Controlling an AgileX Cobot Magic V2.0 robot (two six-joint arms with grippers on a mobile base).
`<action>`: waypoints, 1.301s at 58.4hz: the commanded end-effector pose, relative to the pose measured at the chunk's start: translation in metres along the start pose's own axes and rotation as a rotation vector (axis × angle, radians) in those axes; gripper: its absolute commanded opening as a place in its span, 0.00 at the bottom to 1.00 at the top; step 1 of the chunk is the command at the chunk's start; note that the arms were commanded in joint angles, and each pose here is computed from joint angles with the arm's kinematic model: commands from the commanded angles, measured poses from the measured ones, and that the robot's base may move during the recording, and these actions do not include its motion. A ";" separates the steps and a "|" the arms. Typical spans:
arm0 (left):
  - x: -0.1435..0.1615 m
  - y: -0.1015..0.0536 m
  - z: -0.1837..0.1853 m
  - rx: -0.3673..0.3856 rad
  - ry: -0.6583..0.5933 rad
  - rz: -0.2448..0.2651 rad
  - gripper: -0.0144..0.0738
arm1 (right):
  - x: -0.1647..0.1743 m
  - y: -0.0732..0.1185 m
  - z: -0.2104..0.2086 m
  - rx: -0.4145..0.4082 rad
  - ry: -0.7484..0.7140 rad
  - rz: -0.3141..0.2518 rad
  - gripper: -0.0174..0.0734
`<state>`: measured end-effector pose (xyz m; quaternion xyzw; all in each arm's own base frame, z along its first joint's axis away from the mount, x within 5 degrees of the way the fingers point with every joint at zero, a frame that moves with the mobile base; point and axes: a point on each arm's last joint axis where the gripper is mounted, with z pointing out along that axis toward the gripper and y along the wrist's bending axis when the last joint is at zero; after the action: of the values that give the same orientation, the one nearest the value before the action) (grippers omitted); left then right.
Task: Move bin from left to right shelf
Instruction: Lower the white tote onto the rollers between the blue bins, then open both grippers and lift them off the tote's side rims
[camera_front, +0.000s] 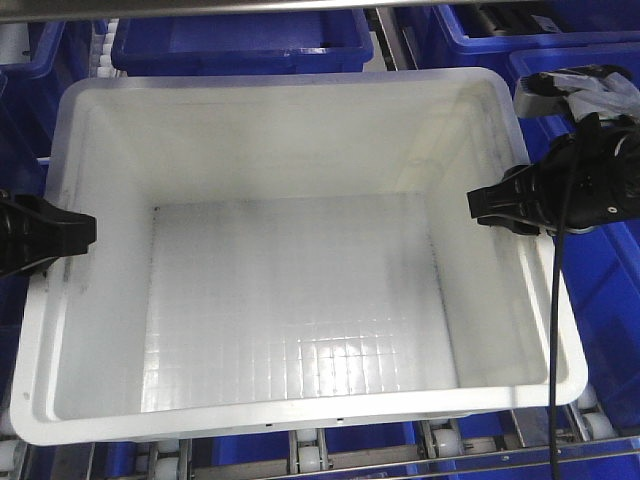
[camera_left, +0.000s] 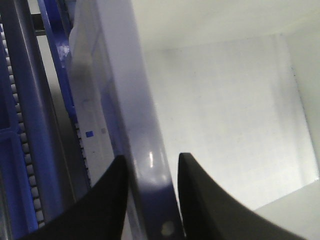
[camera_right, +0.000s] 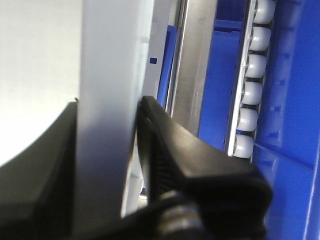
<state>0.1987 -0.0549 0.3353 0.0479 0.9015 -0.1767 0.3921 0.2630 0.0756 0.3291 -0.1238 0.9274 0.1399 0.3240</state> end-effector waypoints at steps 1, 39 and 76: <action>-0.022 -0.012 -0.016 0.054 -0.186 0.000 0.32 | -0.020 0.012 -0.022 -0.054 -0.171 0.011 0.31; -0.024 -0.010 -0.016 0.035 -0.214 0.017 0.54 | -0.020 0.009 -0.022 -0.017 -0.170 -0.025 0.76; -0.027 -0.010 -0.018 0.031 -0.242 0.019 0.54 | -0.023 0.008 -0.023 -0.007 -0.201 -0.027 0.77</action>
<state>0.2030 -0.0566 0.3477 0.0520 0.8739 -0.1798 0.4487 0.2662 0.0784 0.3377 -0.1246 0.9139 0.1456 0.3578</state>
